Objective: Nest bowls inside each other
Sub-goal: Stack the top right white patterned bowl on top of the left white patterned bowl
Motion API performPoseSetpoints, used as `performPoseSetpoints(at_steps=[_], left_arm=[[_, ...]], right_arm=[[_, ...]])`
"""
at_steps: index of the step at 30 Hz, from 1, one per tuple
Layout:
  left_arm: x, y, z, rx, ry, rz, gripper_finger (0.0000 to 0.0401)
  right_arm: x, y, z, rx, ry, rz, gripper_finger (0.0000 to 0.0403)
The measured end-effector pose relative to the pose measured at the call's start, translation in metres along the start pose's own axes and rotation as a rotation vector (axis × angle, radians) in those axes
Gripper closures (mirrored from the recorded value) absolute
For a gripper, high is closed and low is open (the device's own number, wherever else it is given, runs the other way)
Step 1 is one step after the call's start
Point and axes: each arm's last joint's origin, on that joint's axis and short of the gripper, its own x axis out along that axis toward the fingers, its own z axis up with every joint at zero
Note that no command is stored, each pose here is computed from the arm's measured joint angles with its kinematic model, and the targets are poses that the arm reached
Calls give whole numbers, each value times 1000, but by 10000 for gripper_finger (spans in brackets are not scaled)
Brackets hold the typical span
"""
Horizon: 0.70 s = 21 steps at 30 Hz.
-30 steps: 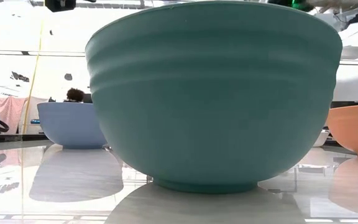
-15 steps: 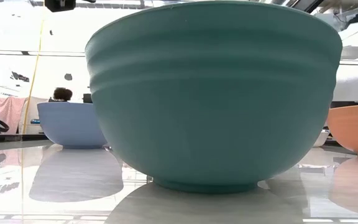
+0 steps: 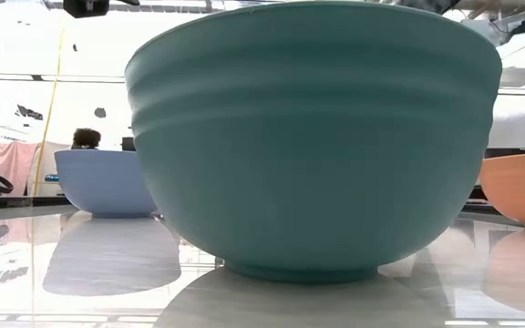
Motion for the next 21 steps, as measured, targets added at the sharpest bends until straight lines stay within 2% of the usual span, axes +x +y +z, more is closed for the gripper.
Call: performPoseSetpoints(at_steps=[3, 8, 13, 17, 21], left_arm=[[5, 0, 1, -19, 1, 18, 144], [22, -2, 8, -58, 12, -10, 144], [42, -9, 23, -80, -53, -104, 144], [60, -11, 38, -159, -104, -175, 144], [79, -7, 49, -296, -144, -183, 144]], right_arm=[[-36, -4, -2, -16, -129, 6, 396], [-106, -4, -13, -202, -411, 104, 398], [-166, 1, -31, -438, -638, 154, 400], [-194, 12, -35, -542, -734, 157, 400], [-205, 32, -30, -645, -760, 45, 400]])
